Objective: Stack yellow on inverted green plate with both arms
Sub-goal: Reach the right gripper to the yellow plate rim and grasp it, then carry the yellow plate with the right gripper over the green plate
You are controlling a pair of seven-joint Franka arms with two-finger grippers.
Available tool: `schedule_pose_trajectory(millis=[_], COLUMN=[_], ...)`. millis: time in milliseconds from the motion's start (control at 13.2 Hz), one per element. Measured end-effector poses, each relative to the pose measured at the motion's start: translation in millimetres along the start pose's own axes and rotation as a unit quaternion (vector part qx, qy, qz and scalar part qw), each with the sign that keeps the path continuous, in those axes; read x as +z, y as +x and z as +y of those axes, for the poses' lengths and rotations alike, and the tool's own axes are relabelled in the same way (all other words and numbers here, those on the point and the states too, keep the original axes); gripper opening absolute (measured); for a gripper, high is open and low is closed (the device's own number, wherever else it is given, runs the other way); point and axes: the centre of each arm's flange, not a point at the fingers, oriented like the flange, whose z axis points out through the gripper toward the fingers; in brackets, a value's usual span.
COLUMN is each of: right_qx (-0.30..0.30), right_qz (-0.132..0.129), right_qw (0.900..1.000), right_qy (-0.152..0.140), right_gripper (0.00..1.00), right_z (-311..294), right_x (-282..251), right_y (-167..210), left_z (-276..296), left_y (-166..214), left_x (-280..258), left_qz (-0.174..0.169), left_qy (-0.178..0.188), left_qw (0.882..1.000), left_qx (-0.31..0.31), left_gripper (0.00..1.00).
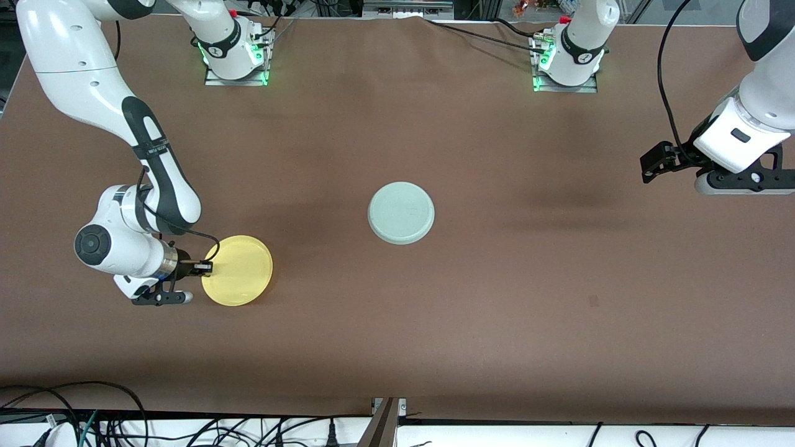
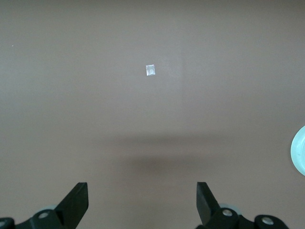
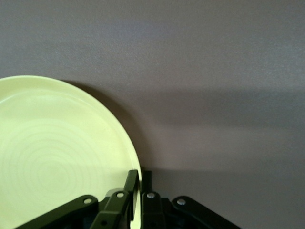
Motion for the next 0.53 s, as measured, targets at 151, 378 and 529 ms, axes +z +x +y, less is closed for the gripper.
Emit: schedule_pose_trajectory(millis=[151, 378, 529], right_qx=[0.032, 0.081, 0.111], right_qz=[-0.007, -0.022, -0.026], right_qw=[0.999, 0.996, 0.992], right_qy=[0.009, 0.034, 0.055], right_gripper=[0.03, 0.03, 0.03], right_z=[-19.6, -88.5, -143.4], right_x=[-17.5, -52.9, -66.9], right_y=[-0.6, -8.8, -17.7], left_z=[0.0, 0.0, 0.0], left_y=[0.0, 0.0, 0.0], left_x=[0.0, 0.0, 0.0], left_qz=[0.0, 0.0, 0.0], left_qy=[0.0, 0.0, 0.0], left_qw=[1.0, 1.0, 1.0], left_qx=[0.0, 0.0, 0.0], left_gripper=[1.0, 1.0, 1.0])
